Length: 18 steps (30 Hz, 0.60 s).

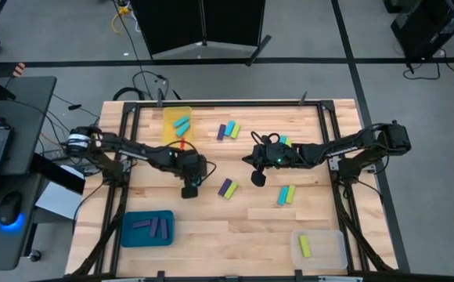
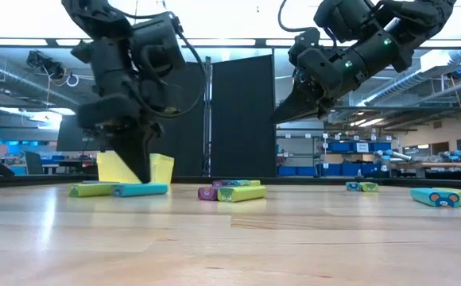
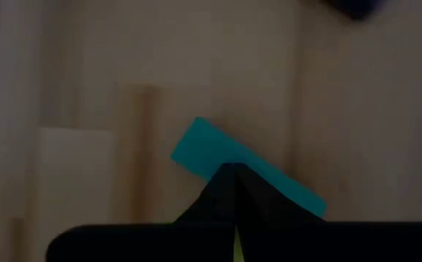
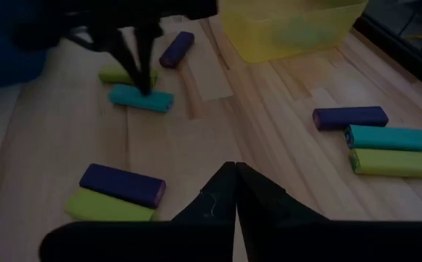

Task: Sort blocks
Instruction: Put the blue block into the yellow bin

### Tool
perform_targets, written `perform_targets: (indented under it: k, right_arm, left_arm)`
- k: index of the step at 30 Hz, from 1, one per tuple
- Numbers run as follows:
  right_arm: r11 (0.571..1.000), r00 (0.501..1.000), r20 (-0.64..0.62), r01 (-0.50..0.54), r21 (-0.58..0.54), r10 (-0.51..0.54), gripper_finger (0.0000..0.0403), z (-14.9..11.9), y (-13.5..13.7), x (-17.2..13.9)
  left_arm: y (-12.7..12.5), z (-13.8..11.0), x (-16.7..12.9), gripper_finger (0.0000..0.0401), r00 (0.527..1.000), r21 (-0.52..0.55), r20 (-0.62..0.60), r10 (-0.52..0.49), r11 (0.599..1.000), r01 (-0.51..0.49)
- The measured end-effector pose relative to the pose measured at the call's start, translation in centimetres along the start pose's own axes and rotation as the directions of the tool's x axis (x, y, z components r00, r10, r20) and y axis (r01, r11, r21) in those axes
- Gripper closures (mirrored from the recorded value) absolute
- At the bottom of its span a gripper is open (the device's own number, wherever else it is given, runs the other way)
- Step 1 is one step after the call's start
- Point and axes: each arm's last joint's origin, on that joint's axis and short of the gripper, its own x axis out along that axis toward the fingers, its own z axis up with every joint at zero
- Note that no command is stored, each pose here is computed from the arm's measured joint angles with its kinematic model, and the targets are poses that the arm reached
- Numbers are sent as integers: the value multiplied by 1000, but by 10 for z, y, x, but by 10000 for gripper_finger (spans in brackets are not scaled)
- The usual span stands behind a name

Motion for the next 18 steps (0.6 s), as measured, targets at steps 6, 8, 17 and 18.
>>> perform_targets:
  k: [6,8,17,18]
  right_arm:
    - [1000,1000,1,4,3,-4,389,0,0,0]
    - [1000,1000,1,4,3,-4,388,0,0,0]
    - [1000,1000,-3,5,2,-5,380,0,0,0]
    - [1000,1000,-4,5,2,-5,382,0,0,0]
  left_arm:
    - [25,5,-1,397,995,-79,50,80,994,-76]
    - [29,7,-5,395,993,-113,74,97,990,-88]
    - [24,21,-30,351,990,-286,110,83,957,-49]
    - [22,21,-31,342,992,-331,103,79,943,-41]
